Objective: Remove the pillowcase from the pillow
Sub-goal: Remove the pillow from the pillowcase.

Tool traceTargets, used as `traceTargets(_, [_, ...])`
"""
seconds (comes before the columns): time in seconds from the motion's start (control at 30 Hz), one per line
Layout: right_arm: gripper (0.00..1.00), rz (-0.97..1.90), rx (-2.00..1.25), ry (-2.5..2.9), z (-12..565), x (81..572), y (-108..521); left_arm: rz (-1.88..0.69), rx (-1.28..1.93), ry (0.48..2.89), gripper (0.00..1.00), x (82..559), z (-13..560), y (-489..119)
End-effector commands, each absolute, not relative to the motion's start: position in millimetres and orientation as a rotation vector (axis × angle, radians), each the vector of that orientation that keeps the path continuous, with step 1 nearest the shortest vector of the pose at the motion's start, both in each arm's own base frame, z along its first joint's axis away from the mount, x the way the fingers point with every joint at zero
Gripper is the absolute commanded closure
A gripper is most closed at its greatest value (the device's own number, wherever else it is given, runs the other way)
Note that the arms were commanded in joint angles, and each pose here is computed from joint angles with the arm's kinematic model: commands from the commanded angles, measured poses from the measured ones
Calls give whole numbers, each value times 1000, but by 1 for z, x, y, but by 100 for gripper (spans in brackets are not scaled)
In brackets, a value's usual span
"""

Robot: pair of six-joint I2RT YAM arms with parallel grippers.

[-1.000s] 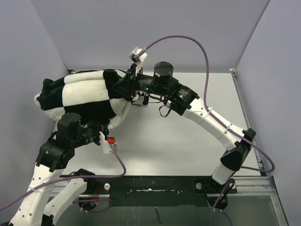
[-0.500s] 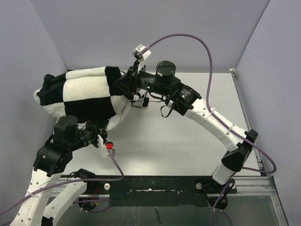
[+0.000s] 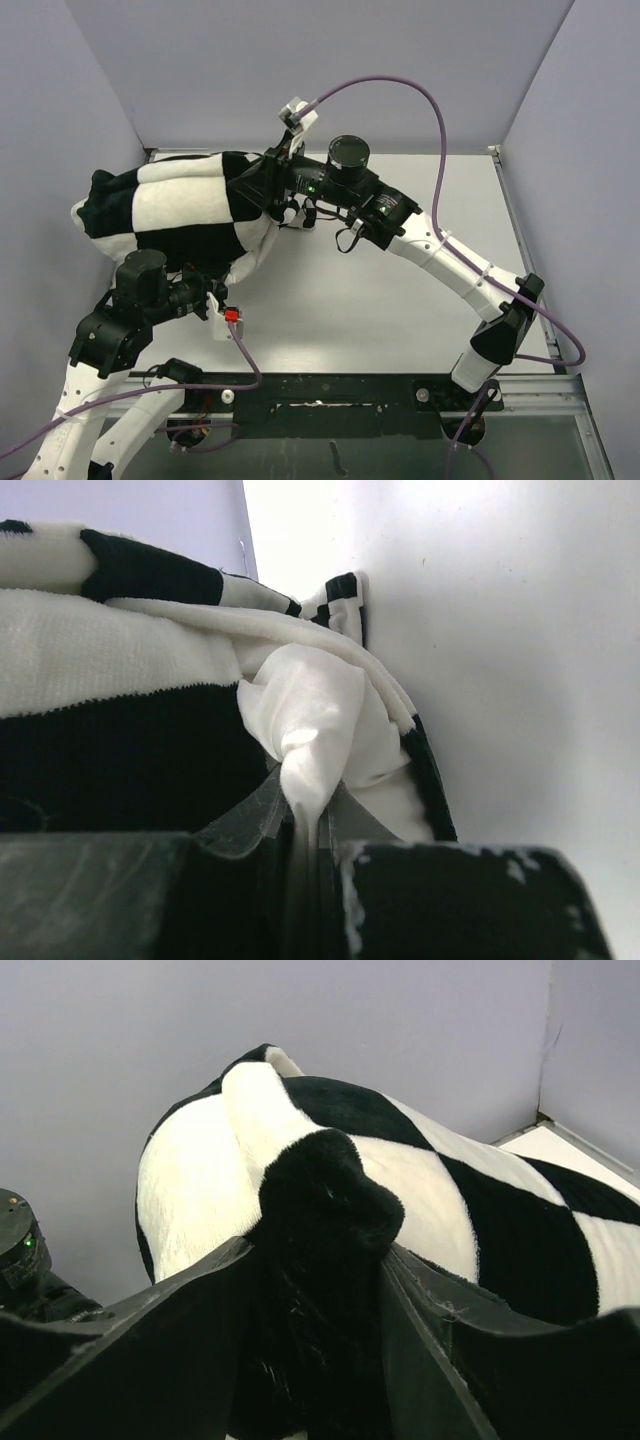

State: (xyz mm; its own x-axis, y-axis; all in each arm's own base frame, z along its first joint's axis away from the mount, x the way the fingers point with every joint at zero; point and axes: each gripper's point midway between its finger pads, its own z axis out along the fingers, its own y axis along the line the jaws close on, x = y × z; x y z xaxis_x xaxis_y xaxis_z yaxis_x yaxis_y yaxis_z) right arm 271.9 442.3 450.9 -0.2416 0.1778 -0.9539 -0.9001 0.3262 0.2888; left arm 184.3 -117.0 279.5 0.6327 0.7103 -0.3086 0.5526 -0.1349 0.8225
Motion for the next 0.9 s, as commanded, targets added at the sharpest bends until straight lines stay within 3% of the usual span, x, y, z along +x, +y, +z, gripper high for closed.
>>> traceTargets(0.0, [63, 1214, -685, 1383, 469, 269, 445, 322, 1686, 811, 100, 189, 349, -125])
traceTargets(0.07, [88, 1198, -670, 1377, 474, 273, 441, 322, 1685, 811, 100, 189, 349, -125])
traceTargets(0.13, [99, 1192, -646, 1370, 482, 279, 436, 318, 1686, 808, 100, 188, 349, -125])
traceTargets(0.4, [100, 1126, -517, 1348, 507, 328, 396, 308, 1719, 821, 100, 181, 338, -122])
traceTargets(0.87, [100, 866, -250, 1456, 483, 425, 315, 264, 1764, 912, 100, 160, 318, -109])
